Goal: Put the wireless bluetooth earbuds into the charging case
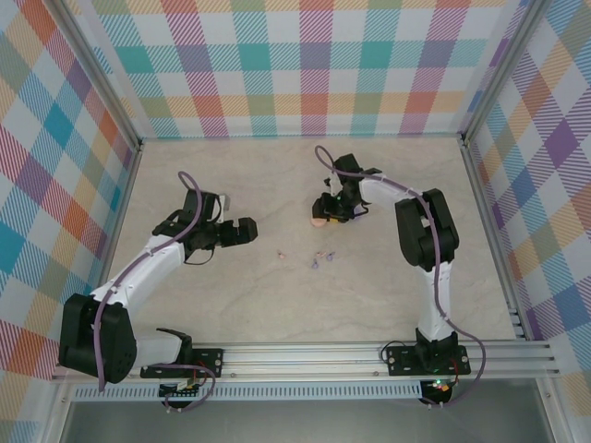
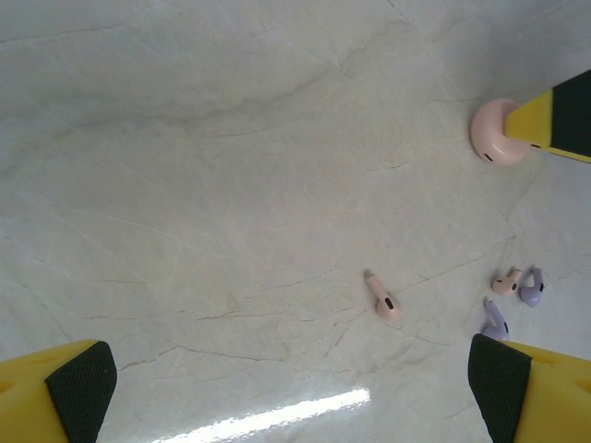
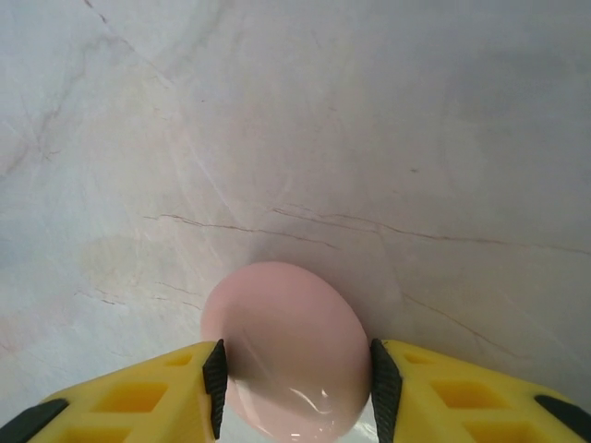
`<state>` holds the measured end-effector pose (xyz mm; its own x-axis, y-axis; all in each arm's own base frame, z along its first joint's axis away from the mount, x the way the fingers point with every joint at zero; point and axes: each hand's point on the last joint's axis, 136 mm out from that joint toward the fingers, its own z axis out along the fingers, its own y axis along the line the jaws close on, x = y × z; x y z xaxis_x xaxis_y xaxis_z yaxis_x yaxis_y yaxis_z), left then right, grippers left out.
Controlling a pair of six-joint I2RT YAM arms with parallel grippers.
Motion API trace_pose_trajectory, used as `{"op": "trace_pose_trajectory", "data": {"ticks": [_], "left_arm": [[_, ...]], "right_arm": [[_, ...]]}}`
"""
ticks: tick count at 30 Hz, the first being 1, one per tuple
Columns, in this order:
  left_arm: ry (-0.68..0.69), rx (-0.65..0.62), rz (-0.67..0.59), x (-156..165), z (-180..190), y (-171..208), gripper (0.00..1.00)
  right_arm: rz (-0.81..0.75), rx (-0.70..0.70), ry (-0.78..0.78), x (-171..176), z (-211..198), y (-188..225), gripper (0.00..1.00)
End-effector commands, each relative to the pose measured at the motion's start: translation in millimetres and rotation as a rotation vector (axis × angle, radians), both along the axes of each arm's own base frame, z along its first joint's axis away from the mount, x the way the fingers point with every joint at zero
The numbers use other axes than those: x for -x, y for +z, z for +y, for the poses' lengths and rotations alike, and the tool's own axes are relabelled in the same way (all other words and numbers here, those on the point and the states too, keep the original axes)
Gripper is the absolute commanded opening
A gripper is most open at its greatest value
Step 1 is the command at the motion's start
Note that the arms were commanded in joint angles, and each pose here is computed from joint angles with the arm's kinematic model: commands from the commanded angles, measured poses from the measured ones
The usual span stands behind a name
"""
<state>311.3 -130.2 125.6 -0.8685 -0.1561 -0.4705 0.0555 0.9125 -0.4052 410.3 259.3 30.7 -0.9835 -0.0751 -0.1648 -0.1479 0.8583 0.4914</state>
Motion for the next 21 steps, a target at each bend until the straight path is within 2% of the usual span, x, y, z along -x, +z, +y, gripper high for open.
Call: {"op": "trace_pose_trajectory", "data": {"ticks": [1,6,12,18,21], "left_arm": [[-0.06,0.058,0.007,-2.7,-16.9,-1.5,1.0],[-0.107,0.124,0.01,-22.1,-36.2,1.3,0.98],[-0.156,0.181,0.031,-60.4,-60.7,-4.7,0.87],[-0.214,0.254,0.096,-95.6,-91.9,-21.2,0.74],[-0.243,0.288,0.089,-116.6,-111.3,-26.8,0.69]], "right_arm": [[0.018,-0.003,0.052,2.9,5.7,4.0,0.49],[-0.008,0.002,0.047,-4.2,6.7,17.9,0.55],[-0.015,-0.043,-0.006,0.5,7.2,33.3,0.56],[0.003,-0.044,-0.103,8.0,-1.6,28.9,0.48],[0.001,-0.054,-0.128,9.4,-2.6,29.0,0.42]]}}
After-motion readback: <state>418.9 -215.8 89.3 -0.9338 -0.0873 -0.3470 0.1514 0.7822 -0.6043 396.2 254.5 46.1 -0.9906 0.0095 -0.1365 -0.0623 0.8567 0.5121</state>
